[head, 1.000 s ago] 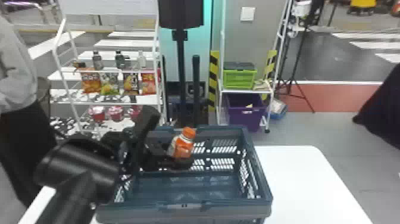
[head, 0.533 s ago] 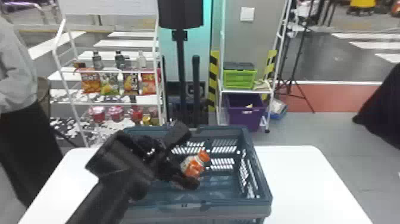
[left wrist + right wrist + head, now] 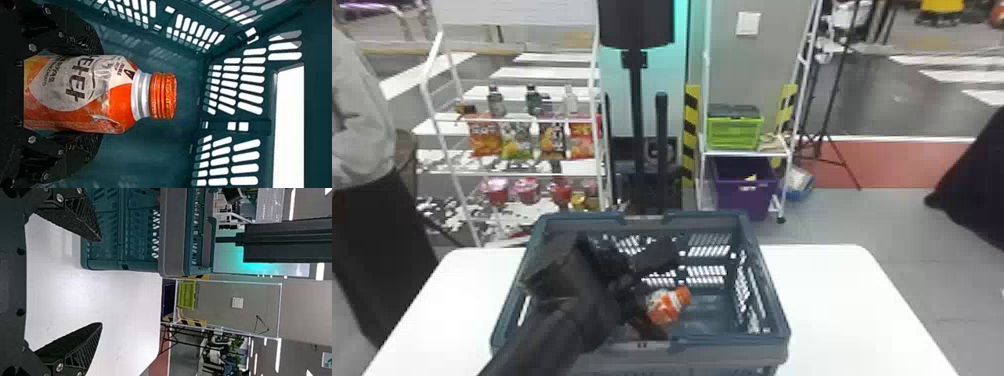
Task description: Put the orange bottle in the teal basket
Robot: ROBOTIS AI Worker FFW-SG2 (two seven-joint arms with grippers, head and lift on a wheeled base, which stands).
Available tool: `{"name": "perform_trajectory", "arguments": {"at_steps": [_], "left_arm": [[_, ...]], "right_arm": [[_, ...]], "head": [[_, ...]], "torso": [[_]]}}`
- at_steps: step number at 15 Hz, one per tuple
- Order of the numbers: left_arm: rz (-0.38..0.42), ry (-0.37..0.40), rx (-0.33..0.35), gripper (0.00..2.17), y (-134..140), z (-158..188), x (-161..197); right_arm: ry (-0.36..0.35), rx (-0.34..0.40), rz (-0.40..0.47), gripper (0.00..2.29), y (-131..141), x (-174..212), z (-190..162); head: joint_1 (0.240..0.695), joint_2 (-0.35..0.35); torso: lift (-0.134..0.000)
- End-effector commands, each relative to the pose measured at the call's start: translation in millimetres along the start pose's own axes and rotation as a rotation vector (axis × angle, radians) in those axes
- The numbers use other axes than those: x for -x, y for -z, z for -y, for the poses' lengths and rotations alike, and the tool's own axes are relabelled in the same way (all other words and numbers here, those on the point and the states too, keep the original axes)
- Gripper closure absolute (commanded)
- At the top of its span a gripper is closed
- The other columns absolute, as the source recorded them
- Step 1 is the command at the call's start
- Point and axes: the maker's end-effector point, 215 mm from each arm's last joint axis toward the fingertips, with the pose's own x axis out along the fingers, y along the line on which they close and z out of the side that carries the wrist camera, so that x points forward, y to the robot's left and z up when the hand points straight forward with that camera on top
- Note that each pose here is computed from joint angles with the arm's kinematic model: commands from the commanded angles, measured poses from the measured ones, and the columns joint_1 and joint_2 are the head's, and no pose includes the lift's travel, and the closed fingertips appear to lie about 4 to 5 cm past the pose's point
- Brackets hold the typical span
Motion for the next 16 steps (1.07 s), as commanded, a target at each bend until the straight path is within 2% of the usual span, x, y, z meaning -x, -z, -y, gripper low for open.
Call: {"name": "perform_trajectory", "arguments": {"at_steps": [1, 2, 3, 5, 7, 10, 12, 16], "left_arm": [[-0.012, -0.011, -0.004, 0.31, 3, -1, -1], [-0.01, -0.026, 0.0, 0.13, 5, -4, -1], [-0.006, -0.039, 0.003, 0.09, 5, -6, -1], [0.02, -0.062, 0.019, 0.08, -1, -13, 6], [0.079, -0.11, 0.035, 0.08, -11, -26, 22], [0.184, -0.167, 0.095, 0.09, -24, -48, 55], [0.281, -0.216, 0.153, 0.09, -33, -62, 93], [0.491, -0.333, 0.321, 0.09, -21, -73, 183]], "right_arm": [[-0.001, 0.002, 0.0, 0.13, 0, 1, 0], [-0.001, 0.001, 0.0, 0.13, -1, 1, 0], [-0.001, 0.001, 0.0, 0.13, -1, 1, 0], [0.001, 0.001, 0.0, 0.13, -1, 2, 1], [0.0, 0.0, 0.0, 0.13, -2, 3, 0], [0.0, 0.004, -0.001, 0.13, -2, 5, 0], [0.001, 0.004, -0.002, 0.13, -2, 6, 1], [0.001, 0.001, 0.016, 0.13, -9, 6, 1]], "head": [[0.499, 0.0], [0.499, 0.0], [0.499, 0.0], [0.499, 0.0], [0.499, 0.0], [0.499, 0.0], [0.499, 0.0], [0.499, 0.0]], "torso": [[0.0], [0.0], [0.0], [0.0], [0.0], [0.0], [0.0], [0.0]]}}
